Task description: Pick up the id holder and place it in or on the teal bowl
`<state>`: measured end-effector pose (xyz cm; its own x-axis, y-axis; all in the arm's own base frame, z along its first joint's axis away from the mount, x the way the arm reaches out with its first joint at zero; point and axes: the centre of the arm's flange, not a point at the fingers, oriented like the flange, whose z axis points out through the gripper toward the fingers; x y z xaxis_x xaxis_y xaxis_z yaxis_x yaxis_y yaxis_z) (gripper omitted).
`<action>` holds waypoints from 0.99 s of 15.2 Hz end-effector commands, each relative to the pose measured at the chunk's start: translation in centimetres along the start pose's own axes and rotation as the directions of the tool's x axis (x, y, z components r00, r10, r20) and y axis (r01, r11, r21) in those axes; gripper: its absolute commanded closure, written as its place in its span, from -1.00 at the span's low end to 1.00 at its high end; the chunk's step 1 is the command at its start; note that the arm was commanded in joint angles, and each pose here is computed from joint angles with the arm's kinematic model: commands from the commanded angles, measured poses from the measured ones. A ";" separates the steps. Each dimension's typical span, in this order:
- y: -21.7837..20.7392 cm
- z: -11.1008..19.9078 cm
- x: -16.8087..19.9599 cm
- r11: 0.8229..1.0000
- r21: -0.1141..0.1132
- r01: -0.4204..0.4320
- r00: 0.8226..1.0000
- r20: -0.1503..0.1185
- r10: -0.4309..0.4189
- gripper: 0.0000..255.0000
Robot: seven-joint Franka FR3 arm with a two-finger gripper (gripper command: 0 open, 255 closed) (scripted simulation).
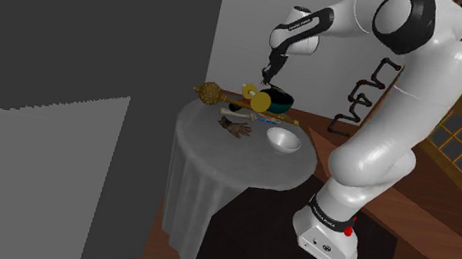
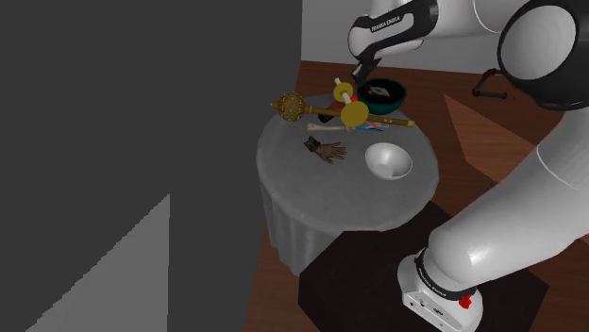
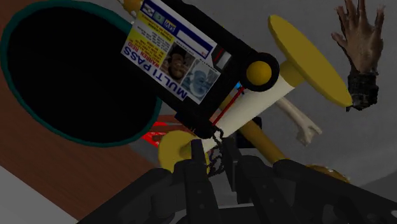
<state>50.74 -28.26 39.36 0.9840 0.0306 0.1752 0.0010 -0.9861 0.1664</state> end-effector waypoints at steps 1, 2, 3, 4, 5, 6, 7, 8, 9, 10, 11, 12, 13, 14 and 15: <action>2.6 0.6 0.3 1.000 0.000 0.002 1.000 0.001 -0.002 1.00; 3.9 0.8 0.5 1.000 0.000 0.002 1.000 0.001 -0.002 1.00; 5.2 1.0 0.7 1.000 0.000 0.002 1.000 0.001 -0.002 1.00; 6.5 1.2 0.9 1.000 0.000 0.002 1.000 0.001 -0.002 1.00; 7.8 1.4 1.0 1.000 0.000 0.002 1.000 0.001 -0.002 1.00; 9.1 1.6 1.2 1.000 0.000 0.002 1.000 0.001 -0.002 1.00; 10.4 1.7 1.4 1.000 0.000 0.002 1.000 0.001 -0.002 1.00; 11.7 1.9 1.5 1.000 0.000 0.002 1.000 0.001 -0.002 1.00; 13.0 2.1 1.7 1.000 0.000 0.002 1.000 0.001 -0.002 1.00; 14.3 2.3 1.9 1.000 0.000 0.002 1.000 0.001 -0.002 1.00; 15.3 2.5 2.0 1.000 0.000 0.002 1.000 0.001 -0.002 1.00; 15.2 3.0 1.9 1.000 0.000 0.002 1.000 0.001 -0.002 1.00; 15.1 3.5 1.8 1.000 0.000 0.002 1.000 0.001 -0.002 1.00; 15.0 4.0 1.7 1.000 0.000 0.002 1.000 0.001 -0.002 1.00; 14.9 4.5 1.6 1.000 0.000 0.002 1.000 0.001 -0.002 1.00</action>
<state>53.16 -43.54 38.28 0.9842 0.0319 0.1740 0.0024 -0.9860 0.1668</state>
